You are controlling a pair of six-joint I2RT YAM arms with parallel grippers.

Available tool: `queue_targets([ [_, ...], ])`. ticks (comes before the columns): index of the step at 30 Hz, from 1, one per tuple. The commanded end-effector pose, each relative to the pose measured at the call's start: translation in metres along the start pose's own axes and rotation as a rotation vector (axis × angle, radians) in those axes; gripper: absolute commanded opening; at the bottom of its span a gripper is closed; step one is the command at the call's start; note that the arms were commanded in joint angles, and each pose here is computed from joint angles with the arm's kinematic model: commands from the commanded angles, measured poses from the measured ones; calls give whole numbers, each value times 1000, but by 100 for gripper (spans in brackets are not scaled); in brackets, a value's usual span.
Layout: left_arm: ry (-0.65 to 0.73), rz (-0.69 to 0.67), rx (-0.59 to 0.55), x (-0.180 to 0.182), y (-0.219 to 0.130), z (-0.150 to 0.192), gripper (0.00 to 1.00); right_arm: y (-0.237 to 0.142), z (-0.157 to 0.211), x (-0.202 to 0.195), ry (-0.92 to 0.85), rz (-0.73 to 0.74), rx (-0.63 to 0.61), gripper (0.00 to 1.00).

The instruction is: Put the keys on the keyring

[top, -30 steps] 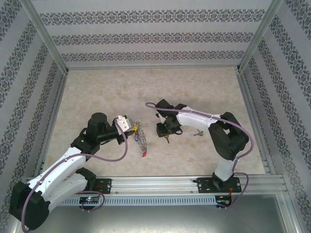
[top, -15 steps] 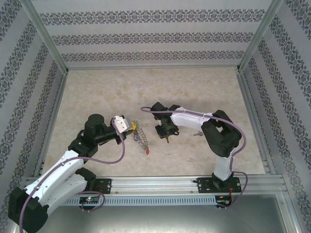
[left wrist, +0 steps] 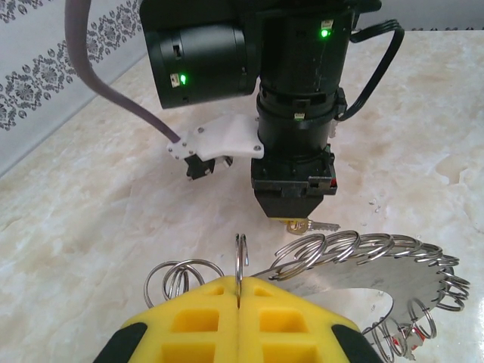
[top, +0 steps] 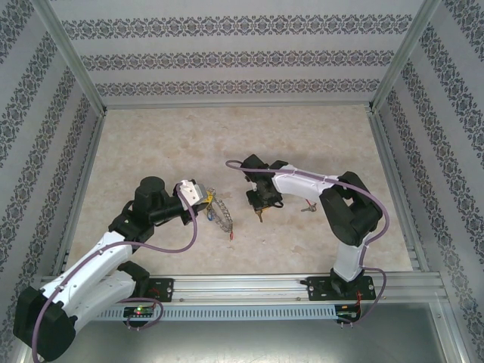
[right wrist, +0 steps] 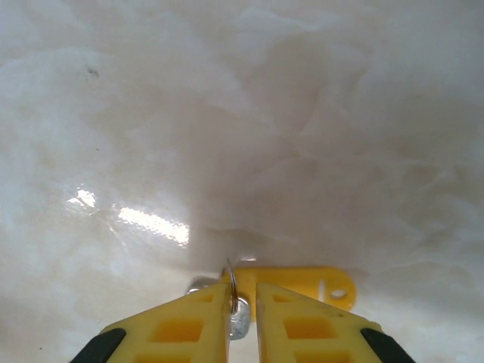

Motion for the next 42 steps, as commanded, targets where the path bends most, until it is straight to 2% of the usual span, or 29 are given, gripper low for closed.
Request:
queue_targets([
  [1,23,11,-70,2,-4,-19,0,-4,3,-6,39,12,-15,18],
  [14,22,17,-61,3,-2,-19,0,-2,-4,-2,80,-84,-32,26],
  [21,24,19,-59,2,-1,-19,0,-2,-5,-1,76,-95,-27,18],
  [42,23,26,-58,3,0,-20,0,4,-2,-2,66,-89,1,18],
])
Point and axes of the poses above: each hand's point on the last joint's axis, 136 mm out from that joint toward the fingers, its own y axis out along the fingers, its own x axis along the line the jaws close on, z = x × y, the point moved 8 cm from there along -y, back along the fingers, and after that the axes turned 12 degrees about -y, right-handed, at the moved point
